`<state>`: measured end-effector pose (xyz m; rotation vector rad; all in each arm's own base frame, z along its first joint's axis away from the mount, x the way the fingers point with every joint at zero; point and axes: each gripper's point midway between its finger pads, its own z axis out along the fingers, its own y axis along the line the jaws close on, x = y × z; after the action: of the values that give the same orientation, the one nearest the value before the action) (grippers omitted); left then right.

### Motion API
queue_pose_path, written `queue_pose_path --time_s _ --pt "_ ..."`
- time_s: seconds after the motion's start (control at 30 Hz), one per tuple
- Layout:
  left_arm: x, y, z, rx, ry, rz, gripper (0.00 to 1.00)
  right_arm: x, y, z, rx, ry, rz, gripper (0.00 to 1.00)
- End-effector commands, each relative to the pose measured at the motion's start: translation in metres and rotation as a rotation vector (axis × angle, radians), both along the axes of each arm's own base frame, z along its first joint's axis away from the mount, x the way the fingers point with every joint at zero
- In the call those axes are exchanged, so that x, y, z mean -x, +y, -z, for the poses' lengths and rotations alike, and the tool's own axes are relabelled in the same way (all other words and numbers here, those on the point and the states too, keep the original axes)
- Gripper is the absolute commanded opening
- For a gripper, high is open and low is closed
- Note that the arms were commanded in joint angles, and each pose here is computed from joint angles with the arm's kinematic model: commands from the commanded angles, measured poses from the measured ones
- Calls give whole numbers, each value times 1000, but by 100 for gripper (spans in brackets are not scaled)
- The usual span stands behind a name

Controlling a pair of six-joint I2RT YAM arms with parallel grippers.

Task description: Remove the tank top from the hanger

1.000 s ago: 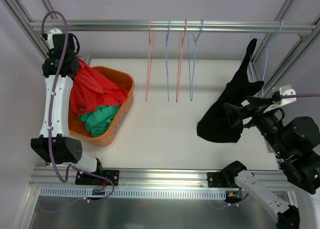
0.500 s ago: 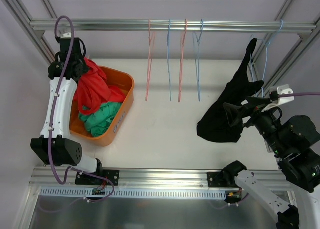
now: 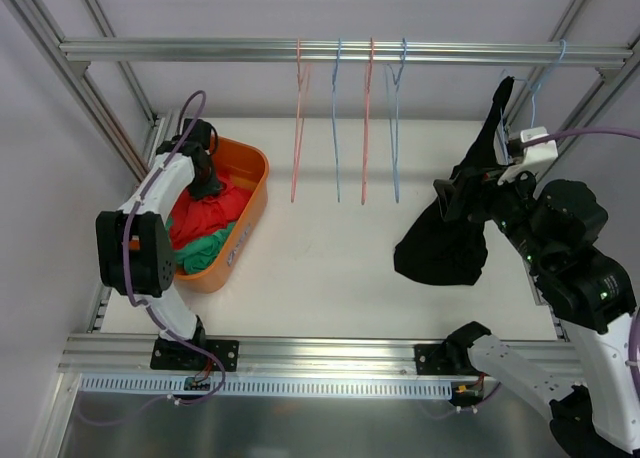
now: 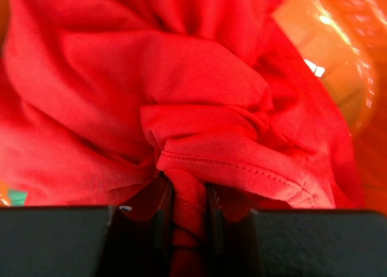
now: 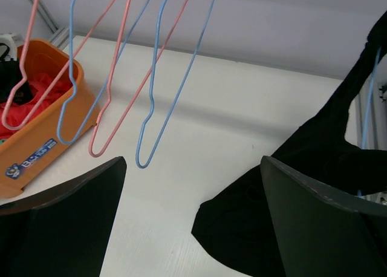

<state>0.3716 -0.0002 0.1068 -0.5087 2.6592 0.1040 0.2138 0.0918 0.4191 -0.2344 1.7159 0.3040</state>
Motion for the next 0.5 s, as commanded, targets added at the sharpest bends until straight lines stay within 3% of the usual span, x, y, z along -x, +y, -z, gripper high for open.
queue_pose_path --time_s 0.0,0.13,0.27,0.47 --pt "9 -27 -21 -6 -42 43 40 0 -24 -31 30 -80 96 100" --pt "15 -20 -83 -50 -220 33 99 -10 -54 -26 146 7 234 100" --pt "35 -10 -172 -80 -461 48 99 -36 -55 -21 159 105 224 99" --pt "89 -27 -232 -52 -656 184 99 -80 -95 -25 124 174 343 95"
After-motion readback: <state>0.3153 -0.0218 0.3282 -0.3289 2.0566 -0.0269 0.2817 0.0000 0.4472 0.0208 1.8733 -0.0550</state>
